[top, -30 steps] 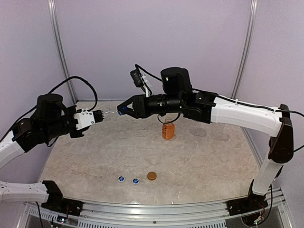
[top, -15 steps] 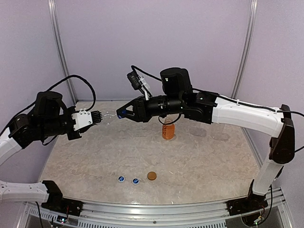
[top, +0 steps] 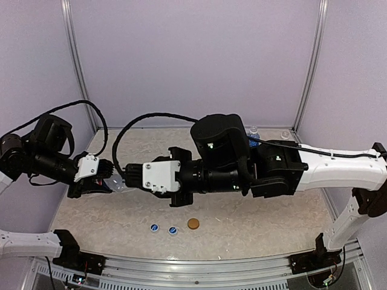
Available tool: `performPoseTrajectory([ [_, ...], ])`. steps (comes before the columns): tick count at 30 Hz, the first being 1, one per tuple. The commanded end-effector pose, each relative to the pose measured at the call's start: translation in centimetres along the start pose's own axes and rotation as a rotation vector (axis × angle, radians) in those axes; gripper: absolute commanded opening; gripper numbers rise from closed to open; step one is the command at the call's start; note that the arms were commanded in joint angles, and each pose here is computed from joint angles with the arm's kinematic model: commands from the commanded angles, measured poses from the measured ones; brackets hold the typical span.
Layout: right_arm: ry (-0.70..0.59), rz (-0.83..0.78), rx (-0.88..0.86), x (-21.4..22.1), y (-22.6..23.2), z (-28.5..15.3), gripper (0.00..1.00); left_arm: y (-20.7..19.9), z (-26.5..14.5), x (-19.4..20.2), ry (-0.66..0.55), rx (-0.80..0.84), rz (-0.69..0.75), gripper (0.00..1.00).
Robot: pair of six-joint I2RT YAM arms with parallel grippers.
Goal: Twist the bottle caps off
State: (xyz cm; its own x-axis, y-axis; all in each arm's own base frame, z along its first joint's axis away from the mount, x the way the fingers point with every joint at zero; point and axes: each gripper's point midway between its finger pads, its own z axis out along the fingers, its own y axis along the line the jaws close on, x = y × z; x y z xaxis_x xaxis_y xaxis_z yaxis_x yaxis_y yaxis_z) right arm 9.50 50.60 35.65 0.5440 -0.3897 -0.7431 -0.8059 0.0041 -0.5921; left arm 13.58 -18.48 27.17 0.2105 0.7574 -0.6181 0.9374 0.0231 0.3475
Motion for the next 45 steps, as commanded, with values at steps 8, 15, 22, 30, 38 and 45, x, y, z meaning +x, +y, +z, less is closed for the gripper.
performPoseTrajectory([
  [8,0.337,-0.707,0.402,2.7,-3.2,-4.1,0.00,-3.1,1.8,3.8,0.116,0.111,0.018,0.21],
  [15,0.278,-0.540,0.407,3.2,-2.7,-5.1,0.00,-1.8,2.6,4.4,0.116,0.025,-0.006,0.20],
  [22,0.358,0.110,0.336,10.7,-3.9,-4.7,0.00,3.8,1.4,2.2,-0.029,-0.211,-0.286,0.20],
  [30,0.789,0.756,0.192,25.0,4.6,-4.0,0.00,7.2,-2.6,0.5,-0.344,-0.306,-0.698,0.27],
  [38,1.058,0.951,0.097,32.7,11.2,-2.9,0.00,5.4,-0.7,3.7,-0.445,-0.302,-0.850,0.30],
  [45,1.204,0.939,0.025,35.5,14.2,-1.9,0.00,4.1,-0.2,4.9,-0.518,-0.300,-0.908,0.29],
])
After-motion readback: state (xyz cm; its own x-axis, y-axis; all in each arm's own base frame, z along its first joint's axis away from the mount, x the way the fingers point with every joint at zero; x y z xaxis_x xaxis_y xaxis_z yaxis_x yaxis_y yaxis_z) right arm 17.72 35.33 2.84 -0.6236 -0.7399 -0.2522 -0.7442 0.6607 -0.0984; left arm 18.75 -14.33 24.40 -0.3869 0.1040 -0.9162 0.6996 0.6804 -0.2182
